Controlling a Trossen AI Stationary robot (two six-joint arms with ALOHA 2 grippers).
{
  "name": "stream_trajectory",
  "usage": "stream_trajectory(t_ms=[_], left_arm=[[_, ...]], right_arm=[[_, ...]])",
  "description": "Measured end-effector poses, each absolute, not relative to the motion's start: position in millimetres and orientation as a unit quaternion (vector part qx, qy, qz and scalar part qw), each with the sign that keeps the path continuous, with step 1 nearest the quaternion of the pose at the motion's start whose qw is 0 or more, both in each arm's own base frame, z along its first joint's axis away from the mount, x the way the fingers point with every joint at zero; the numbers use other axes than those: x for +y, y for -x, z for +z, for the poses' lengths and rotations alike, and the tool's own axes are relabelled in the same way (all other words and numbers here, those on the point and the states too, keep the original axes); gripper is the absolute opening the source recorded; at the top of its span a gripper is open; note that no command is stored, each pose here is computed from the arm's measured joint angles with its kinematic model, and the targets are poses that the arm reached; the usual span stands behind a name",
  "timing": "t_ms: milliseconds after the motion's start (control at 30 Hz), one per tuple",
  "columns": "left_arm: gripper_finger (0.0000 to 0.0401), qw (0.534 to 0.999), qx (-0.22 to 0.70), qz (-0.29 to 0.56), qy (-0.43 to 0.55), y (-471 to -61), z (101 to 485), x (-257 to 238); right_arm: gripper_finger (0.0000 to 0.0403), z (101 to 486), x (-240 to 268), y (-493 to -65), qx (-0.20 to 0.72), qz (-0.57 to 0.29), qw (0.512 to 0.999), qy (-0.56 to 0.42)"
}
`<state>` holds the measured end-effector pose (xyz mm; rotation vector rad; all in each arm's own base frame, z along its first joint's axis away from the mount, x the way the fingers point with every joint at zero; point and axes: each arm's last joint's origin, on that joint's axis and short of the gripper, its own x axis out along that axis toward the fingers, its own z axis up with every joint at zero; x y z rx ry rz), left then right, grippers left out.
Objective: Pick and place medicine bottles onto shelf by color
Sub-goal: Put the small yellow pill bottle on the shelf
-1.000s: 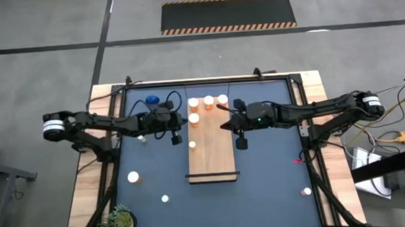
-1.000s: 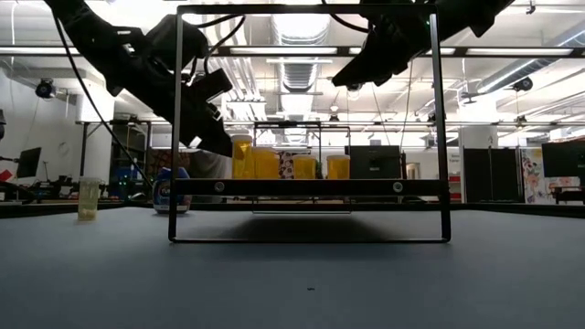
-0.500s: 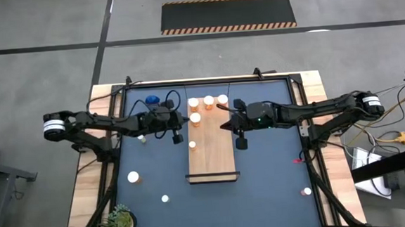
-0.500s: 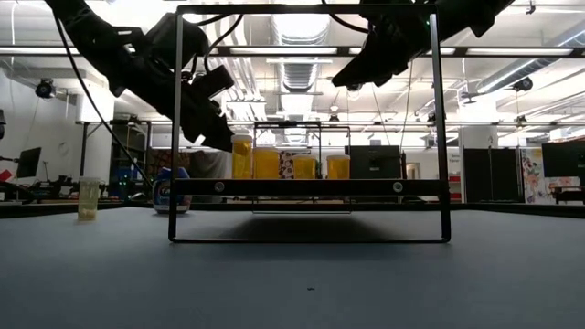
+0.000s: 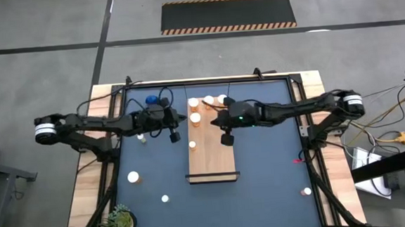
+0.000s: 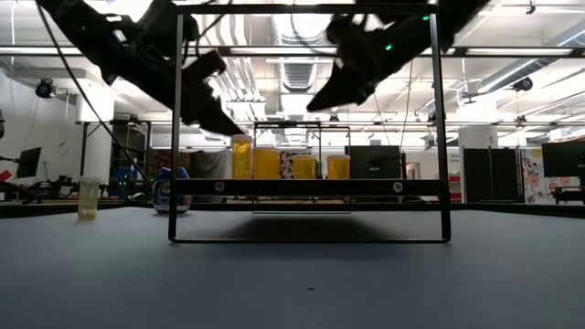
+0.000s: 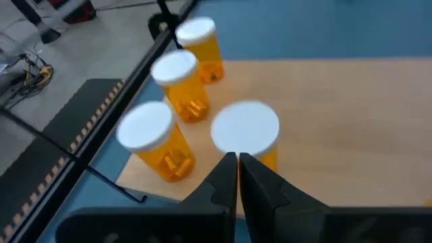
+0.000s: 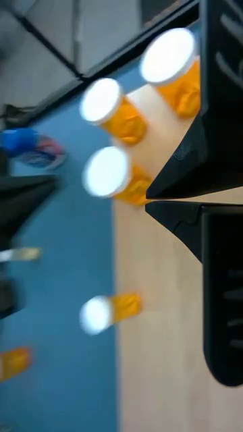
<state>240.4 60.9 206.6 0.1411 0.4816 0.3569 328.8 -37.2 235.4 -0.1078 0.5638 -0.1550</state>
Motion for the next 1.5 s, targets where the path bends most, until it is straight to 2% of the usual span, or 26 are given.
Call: stream_trajectory(t_ms=[167,300,367,433,533,600,700,867,1067,1267,1367,1500], left_arm=[[0.0,0.95,0.25,0.183,0.032,-220.2,231.3,50.6],[0.0,0.92,0.309,0.196,0.143,-199.0,249.2,35.2],[0.0,0.88,0.357,0.234,0.209,-185.3,256.0,30.4],[0.0,0.821,0.42,0.29,0.256,-169.9,256.8,28.4],[0.0,0.728,0.506,0.361,0.288,-150.2,248.6,25.8],[0.0,0.697,0.538,0.386,0.275,-144.0,240.2,25.6],[0.0,0.685,0.55,0.41,0.246,-141.1,228.9,27.2],[0.0015,0.68,0.555,0.404,0.258,-142.6,226.0,27.8],[0.0096,0.689,0.54,0.399,0.272,-144.4,219.7,27.7],[0.0186,0.668,0.539,0.433,0.274,-143.1,206.6,28.7],[0.0208,0.672,0.533,0.437,0.272,-146.3,199.6,29.6],[0.0214,0.679,0.528,0.431,0.271,-151.3,193.3,30.3]], right_arm=[[0.0009,233.8,-42.0,-336.3,0.342,-0.094,0.931,0.085],[0.0009,235.7,-42.0,-333.6,0.34,-0.095,0.931,0.097],[0.0009,237.7,-41.5,-329.4,0.335,-0.095,0.932,0.099],[0.0009,240.9,-41.1,-325.7,0.325,-0.097,0.935,0.099],[0.0009,242.7,-40.3,-322.4,0.319,-0.097,0.938,0.098],[0.0009,241.1,-38.0,-321.1,0.322,-0.094,0.937,0.098],[0.0009,239.6,-35.8,-321.0,0.324,-0.089,0.936,0.104],[0.0009,238.4,-35.8,-320.8,0.328,-0.089,0.935,0.102],[0.0009,238.5,-33.9,-320.9,0.328,-0.085,0.935,0.105],[0.0009,238.3,-32.8,-320.9,0.329,-0.082,0.935,0.108],[0.0009,238.3,-32.6,-320.9,0.329,-0.081,0.935,0.109],[0.0009,238.3,-32.6,-320.9,0.329,-0.082,0.935,0.108]])
